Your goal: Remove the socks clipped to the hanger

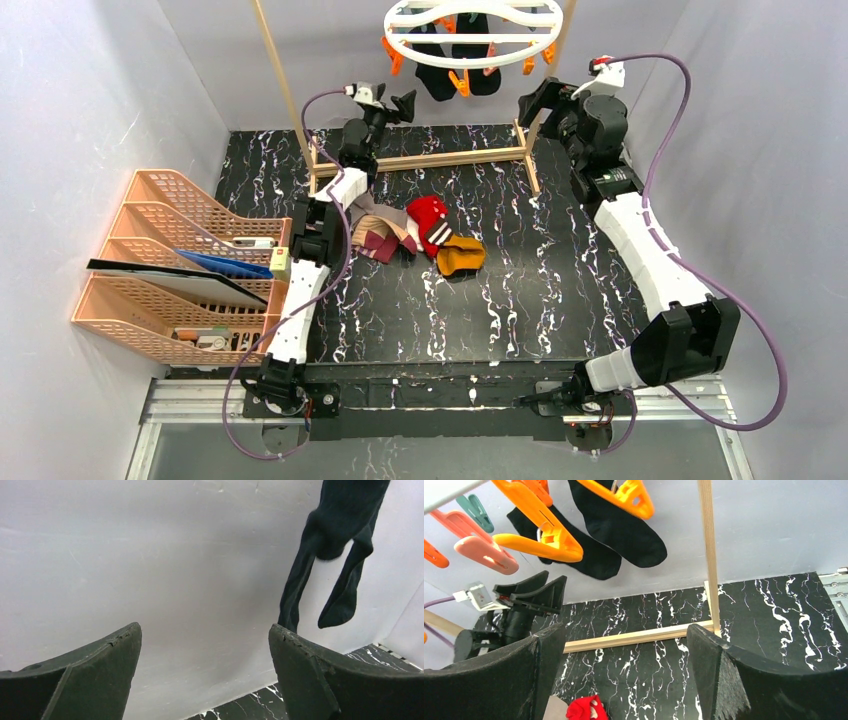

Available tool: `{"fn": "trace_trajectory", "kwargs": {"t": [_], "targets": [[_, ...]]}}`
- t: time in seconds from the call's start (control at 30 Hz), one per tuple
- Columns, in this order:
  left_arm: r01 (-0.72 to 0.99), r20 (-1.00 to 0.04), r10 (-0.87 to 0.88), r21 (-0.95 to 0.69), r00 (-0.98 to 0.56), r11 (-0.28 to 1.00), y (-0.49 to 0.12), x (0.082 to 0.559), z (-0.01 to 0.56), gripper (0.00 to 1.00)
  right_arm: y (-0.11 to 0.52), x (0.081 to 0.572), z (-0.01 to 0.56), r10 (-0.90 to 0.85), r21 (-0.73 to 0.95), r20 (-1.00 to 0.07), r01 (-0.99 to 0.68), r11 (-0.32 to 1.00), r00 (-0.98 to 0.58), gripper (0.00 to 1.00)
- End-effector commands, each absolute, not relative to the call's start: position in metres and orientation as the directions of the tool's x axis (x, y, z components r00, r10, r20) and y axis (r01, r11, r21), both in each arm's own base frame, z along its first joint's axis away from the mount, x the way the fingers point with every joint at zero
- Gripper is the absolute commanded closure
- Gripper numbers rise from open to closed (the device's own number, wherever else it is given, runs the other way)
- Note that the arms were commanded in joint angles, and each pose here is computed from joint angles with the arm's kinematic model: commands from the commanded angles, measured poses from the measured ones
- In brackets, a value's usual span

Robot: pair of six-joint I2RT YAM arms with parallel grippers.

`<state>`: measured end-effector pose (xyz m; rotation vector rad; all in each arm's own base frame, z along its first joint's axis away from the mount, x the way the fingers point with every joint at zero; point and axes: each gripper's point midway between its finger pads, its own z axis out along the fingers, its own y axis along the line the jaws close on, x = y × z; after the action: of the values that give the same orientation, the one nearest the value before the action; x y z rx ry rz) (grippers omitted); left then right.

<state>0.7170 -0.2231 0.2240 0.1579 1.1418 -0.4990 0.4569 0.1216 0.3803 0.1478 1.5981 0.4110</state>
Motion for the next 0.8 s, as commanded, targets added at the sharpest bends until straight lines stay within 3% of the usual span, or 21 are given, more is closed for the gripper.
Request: {"fn": "trace_trajectory", "kwargs": {"t": [0.0,0.07,0.13,0.17,0.2,0.47,0.5,0.6,0.67,0.77], "targets": [[0.592,-0.814,-0.471,-0.204,0.341,0.780,-0.230,0.710,0.270,0.20,0.126,0.456,0.408,0.320,0.320,-0.947,-0.182,0.930,-0.030,0.01],[0.646,-0.815,-0.484,-0.188,0.317,0.740,-0.246,0.702,0.273,0.57,0.128,0.458,0.406,0.316,0.317,-0.948,-0.182,0.931,-0.039,0.01],[0.684,-0.818,-0.490,-0.172,0.302,0.709,-0.256,0.694,0.281,0.86,0.133,0.459,0.404,0.316,0.320,-0.947,-0.189,0.929,-0.051,0.01],[0.693,-0.822,-0.485,-0.164,0.297,0.702,-0.258,0.691,0.283,0.97,0.135,0.459,0.404,0.316,0.320,-0.947,-0.193,0.927,-0.054,0.02],[0.696,-0.827,-0.477,-0.156,0.296,0.701,-0.259,0.689,0.286,1.00,0.138,0.458,0.403,0.315,0.320,-0.947,-0.197,0.927,-0.055,0.02],[0.701,-0.849,-0.433,-0.110,0.302,0.705,-0.255,0.673,0.309,1.00,0.179,0.448,0.378,0.251,0.262,-0.965,-0.221,0.939,-0.078,0.01],[0.703,-0.850,-0.434,-0.112,0.299,0.702,-0.255,0.671,0.311,0.97,0.182,0.447,0.373,0.242,0.255,-0.967,-0.217,0.942,-0.085,0.01],[0.718,-0.841,-0.455,-0.119,0.295,0.685,-0.256,0.666,0.317,0.57,0.186,0.444,0.361,0.232,0.251,-0.967,-0.216,0.944,-0.108,0.01],[0.735,-0.838,-0.462,-0.114,0.290,0.668,-0.259,0.662,0.320,0.47,0.185,0.441,0.359,0.233,0.253,-0.966,-0.214,0.944,-0.112,0.01],[0.754,-0.838,-0.469,-0.110,0.280,0.647,-0.264,0.659,0.321,0.43,0.183,0.440,0.357,0.232,0.251,-0.966,-0.206,0.946,-0.114,0.01]]}}
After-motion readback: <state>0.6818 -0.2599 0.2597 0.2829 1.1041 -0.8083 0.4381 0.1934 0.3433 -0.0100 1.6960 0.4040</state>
